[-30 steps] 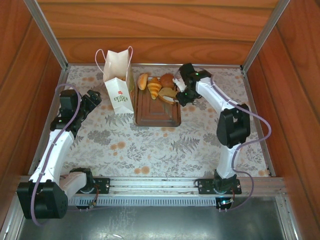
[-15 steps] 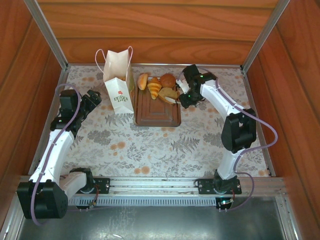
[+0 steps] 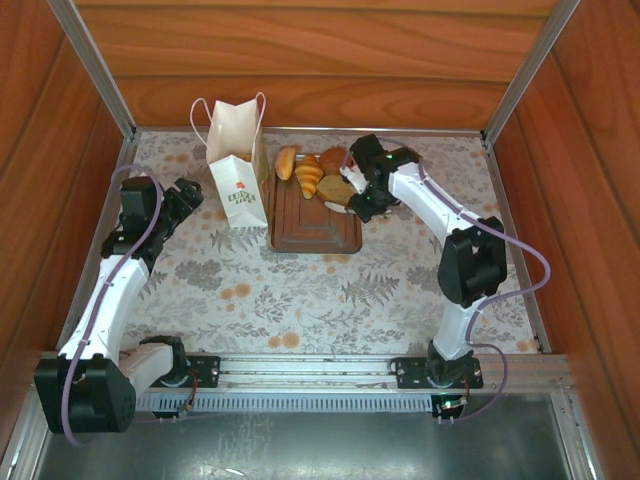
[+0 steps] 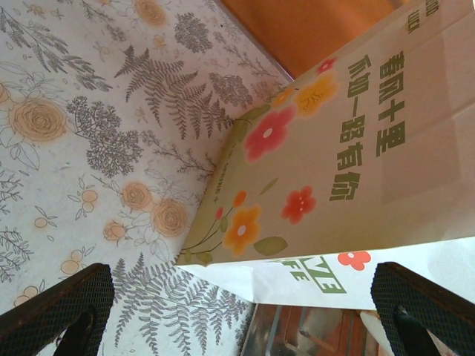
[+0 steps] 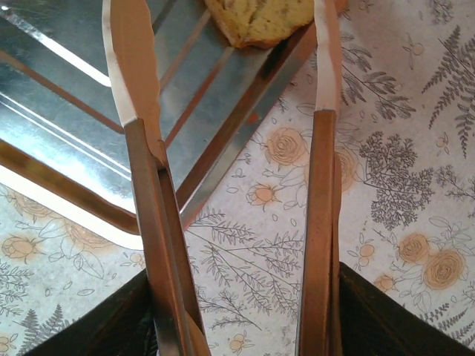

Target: Place the fake bread into the paper bag

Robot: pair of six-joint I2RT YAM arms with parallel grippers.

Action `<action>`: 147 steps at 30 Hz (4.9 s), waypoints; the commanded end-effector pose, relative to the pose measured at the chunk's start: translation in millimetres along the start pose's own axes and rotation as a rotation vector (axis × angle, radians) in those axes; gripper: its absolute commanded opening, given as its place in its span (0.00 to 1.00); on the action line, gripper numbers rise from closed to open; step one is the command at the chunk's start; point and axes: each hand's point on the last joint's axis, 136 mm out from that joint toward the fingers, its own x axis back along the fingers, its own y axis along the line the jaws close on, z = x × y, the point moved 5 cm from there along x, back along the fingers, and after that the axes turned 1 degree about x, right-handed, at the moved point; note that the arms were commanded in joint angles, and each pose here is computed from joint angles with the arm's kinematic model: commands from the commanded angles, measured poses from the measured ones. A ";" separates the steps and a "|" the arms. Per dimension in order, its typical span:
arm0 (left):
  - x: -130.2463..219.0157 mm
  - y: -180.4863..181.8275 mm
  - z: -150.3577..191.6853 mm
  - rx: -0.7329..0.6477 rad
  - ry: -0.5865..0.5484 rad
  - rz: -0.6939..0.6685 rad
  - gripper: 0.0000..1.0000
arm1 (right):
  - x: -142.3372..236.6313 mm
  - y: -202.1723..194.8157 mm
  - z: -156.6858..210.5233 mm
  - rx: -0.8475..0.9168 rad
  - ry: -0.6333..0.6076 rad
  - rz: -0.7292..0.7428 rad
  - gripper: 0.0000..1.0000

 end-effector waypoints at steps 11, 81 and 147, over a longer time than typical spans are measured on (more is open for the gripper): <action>1.9 -9.4 -7.4 -0.018 -0.022 0.019 0.95 | -19.6 -3.1 -2.2 0.090 0.149 0.130 0.55; 29.1 -95.5 -62.9 -0.139 -0.039 0.222 0.89 | 192.3 34.9 38.3 -0.063 -0.529 -0.005 0.04; -75.4 -93.9 -61.1 -0.074 0.125 0.238 0.29 | 161.5 126.0 -117.5 -0.076 -0.543 -0.356 0.28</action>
